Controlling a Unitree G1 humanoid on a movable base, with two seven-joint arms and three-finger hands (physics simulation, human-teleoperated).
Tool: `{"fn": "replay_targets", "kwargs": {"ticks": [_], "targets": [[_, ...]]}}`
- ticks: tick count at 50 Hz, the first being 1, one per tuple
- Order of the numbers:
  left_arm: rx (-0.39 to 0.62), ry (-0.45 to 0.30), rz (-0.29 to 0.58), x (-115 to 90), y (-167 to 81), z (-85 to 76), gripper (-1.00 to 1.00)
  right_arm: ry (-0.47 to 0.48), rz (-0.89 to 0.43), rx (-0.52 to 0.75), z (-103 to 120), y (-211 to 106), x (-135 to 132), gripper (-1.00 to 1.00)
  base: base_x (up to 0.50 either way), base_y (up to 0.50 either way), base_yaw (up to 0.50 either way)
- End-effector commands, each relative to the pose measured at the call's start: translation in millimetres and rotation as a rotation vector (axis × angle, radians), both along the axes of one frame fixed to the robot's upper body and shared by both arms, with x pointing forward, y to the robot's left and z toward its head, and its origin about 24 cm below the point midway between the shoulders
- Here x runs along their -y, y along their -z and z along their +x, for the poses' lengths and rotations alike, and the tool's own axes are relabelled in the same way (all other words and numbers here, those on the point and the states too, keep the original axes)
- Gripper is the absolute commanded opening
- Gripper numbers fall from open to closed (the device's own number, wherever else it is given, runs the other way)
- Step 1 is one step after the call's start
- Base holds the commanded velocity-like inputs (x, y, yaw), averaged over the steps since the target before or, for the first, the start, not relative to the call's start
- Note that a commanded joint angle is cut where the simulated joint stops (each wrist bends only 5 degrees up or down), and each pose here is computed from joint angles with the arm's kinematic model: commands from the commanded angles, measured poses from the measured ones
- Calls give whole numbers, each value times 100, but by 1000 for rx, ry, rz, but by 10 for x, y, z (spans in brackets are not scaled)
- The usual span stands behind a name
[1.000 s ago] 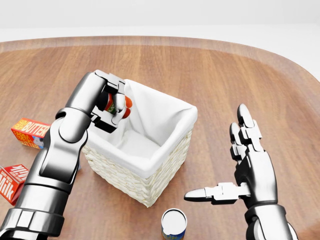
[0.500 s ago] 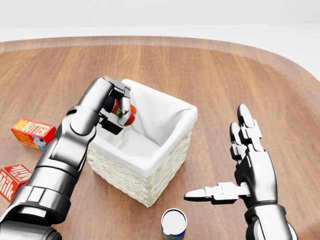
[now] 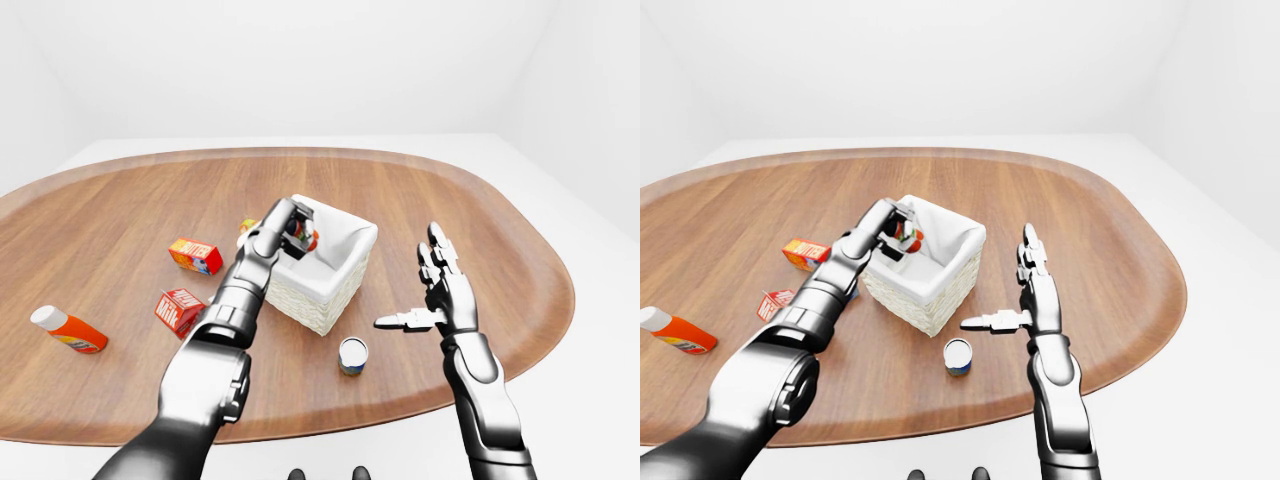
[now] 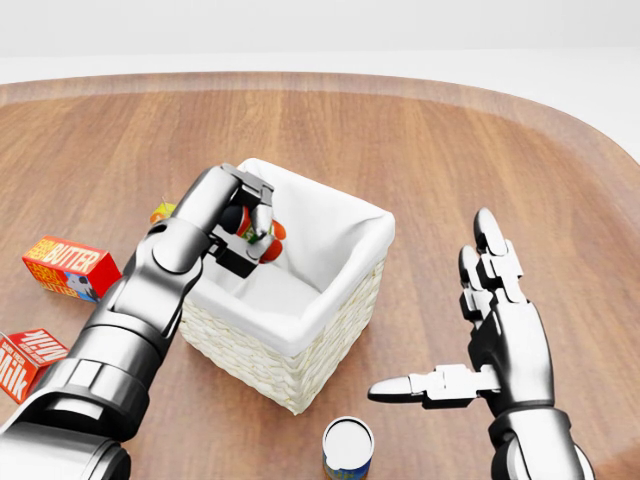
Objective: Pick up the tomato sauce, and put it in the basket.
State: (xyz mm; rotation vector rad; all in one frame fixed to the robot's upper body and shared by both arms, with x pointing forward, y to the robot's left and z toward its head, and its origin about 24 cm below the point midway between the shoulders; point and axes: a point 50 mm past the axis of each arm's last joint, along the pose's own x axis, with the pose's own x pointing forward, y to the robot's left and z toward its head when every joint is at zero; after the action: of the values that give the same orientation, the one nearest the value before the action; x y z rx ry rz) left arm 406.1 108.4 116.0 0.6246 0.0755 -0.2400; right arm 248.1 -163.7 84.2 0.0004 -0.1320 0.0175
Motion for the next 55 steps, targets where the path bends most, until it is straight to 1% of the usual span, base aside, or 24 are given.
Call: {"fn": "replay_targets", "kwargs": {"ticks": [1,6,7,8,9,22,31,34,39,44,45,49,55], "targets": [[9,-8,0,21,-1,11,-100,2,2,4,5,-9,7,100,0,0,0],[10,-11,4,11,10,11,-100,1,1,-11,6,25,4,100,0,0,0],[11,-14,5,8,13,11,-97,1,1,-9,7,20,3,100,0,0,0],[12,-16,13,6,15,12,-44,0,0,-7,2,17,2,100,0,0,0],[9,-17,15,6,16,13,100,-1,0,-8,-3,19,-1,100,0,0,0],[3,-20,12,-3,15,15,100,-3,-2,-11,-9,28,-12,100,0,0,0],[21,-15,1,-5,-71,26,100,-3,-2,-9,-4,22,-12,100,0,0,0],[38,-15,-11,-18,-146,26,100,-3,-3,-24,-4,56,-11,100,0,0,0],[58,-11,-34,-45,-196,-32,100,-3,-4,-30,-5,70,-13,100,0,0,0],[176,53,-66,-22,-416,-151,100,-6,-6,-41,-9,97,-24,100,0,0,0],[181,56,-66,-20,-423,-157,100,-6,-6,-38,-11,91,-24,100,0,0,0],[307,133,-74,48,-664,-337,100,-4,-5,-23,-7,54,-18,100,0,0,0],[394,186,-79,95,-798,-521,100,-3,-6,-19,-9,44,-19,100,0,0,0]]}}
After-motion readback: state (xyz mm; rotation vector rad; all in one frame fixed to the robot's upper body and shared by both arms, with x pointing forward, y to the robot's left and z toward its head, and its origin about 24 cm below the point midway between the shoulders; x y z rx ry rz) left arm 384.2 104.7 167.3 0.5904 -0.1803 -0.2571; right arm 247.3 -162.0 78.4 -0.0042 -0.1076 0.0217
